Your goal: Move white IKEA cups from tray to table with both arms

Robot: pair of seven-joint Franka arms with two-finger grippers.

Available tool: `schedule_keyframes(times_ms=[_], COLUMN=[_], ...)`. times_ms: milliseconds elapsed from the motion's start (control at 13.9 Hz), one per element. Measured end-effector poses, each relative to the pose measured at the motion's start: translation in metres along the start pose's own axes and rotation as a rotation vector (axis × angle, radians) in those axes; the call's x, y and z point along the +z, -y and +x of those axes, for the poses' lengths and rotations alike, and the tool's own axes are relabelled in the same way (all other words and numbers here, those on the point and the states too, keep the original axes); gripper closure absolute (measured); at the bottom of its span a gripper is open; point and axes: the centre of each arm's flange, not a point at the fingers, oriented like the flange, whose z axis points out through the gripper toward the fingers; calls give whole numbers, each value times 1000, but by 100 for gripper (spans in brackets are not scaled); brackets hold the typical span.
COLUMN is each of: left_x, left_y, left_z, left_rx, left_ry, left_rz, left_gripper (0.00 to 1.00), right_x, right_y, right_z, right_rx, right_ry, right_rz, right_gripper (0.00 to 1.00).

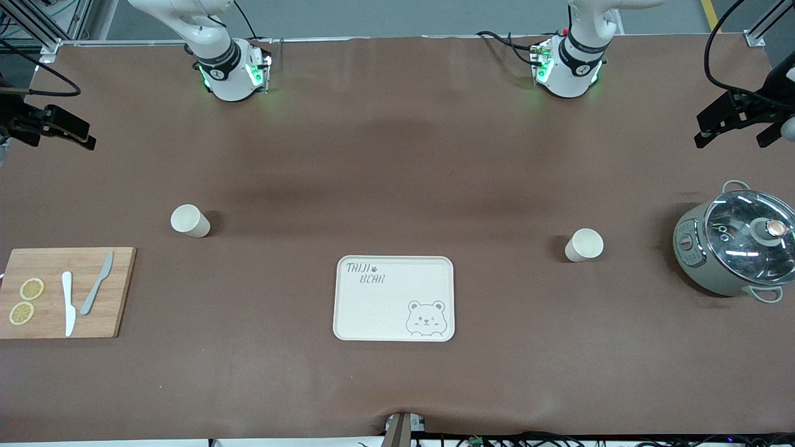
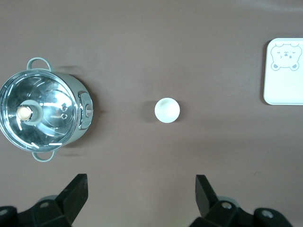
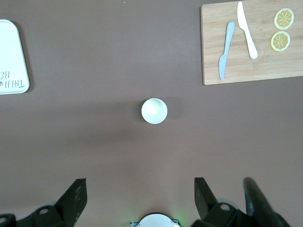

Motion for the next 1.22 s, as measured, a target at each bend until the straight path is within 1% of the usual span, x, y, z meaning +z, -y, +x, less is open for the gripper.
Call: schedule_keyframes(times_ms=[216,719,1222], left_x=[0,5,5], left_y=[4,-4,-27], left_z=[-1,2,-3], left_rx=[-5,-4,4], left_ry=[5,15,43], left_rz=[0,0,4], left_gripper=[0,0,0], right_x=[6,2,6], right_y=[0,5,6], right_z=[1,2,2], right_rx=[-1,-10,-13], right_ry=[2,-44,-43], right_rz=[0,1,2], right_gripper=[0,0,0])
